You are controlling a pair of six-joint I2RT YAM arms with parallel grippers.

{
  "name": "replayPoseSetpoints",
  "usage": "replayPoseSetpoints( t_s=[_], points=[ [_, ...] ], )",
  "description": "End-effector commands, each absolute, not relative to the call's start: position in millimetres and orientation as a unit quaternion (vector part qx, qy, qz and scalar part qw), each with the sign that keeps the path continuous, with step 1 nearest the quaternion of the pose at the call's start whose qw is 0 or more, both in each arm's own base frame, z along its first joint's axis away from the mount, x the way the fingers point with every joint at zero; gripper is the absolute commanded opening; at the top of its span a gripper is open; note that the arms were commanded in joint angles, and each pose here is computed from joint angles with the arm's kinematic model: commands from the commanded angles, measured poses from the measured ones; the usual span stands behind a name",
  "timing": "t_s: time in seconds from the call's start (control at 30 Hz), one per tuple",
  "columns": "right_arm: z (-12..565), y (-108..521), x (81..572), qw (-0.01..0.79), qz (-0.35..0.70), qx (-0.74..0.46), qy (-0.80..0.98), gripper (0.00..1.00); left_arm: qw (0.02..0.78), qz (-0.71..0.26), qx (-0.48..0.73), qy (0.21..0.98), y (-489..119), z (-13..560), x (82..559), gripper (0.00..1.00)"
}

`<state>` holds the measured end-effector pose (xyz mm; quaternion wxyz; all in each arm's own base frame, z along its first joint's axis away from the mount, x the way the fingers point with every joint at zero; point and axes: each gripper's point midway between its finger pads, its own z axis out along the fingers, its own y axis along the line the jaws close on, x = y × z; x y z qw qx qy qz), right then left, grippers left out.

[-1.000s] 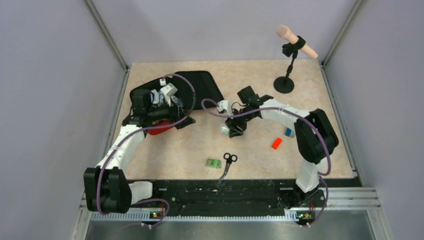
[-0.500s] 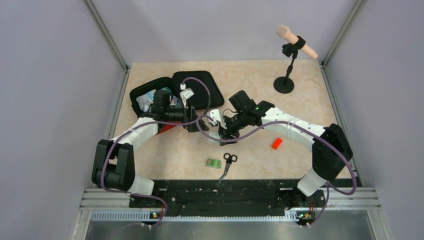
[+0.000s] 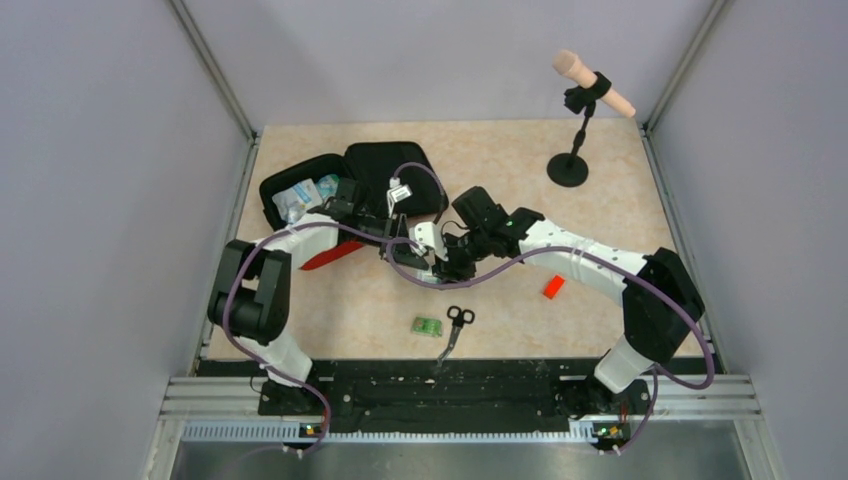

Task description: Organize the medicine kit

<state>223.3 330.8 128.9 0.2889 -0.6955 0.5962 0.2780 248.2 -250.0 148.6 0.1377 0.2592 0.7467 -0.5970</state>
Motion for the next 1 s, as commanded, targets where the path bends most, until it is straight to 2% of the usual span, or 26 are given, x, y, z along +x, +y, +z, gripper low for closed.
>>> replayPoseSetpoints(
  t_s=[0.0, 0.23, 0.33, 0.4, 0.5, 0.67, 0.8, 0.97],
  points=[
    [153, 343, 232, 0.339, 0.266, -0.692, 0.578, 0.26, 0.091, -0.64, 0.265, 0.716, -257, 165, 238, 0.7],
    [147, 339, 235, 0.344, 0.245, -0.693, 0.584, 0.26, 0.048, -0.676, 0.263, 0.687, -265, 172, 226, 0.57],
    [144, 338, 234, 0.346, 0.24, -0.694, 0.584, 0.27, 0.052, -0.676, 0.266, 0.685, -265, 174, 229, 0.35],
    [145, 337, 233, 0.346, 0.239, -0.696, 0.582, 0.34, 0.051, -0.677, 0.266, 0.684, -266, 175, 230, 0.28],
    [150, 333, 233, 0.348, 0.234, -0.687, 0.593, 0.53, 0.059, -0.669, 0.267, 0.691, -266, 174, 235, 0.15],
    [170, 313, 217, 0.322, 0.233, -0.688, 0.607, 0.75, 0.096, -0.647, 0.276, 0.705, -257, 181, 246, 0.1],
    [199, 293, 207, 0.329, 0.258, -0.662, 0.623, 0.8, 0.128, -0.613, 0.297, 0.721, -243, 185, 256, 0.09],
    [236, 259, 220, 0.372, 0.275, -0.602, 0.65, 0.83, 0.135, -0.576, 0.308, 0.745, -219, 190, 268, 0.06]
  ],
)
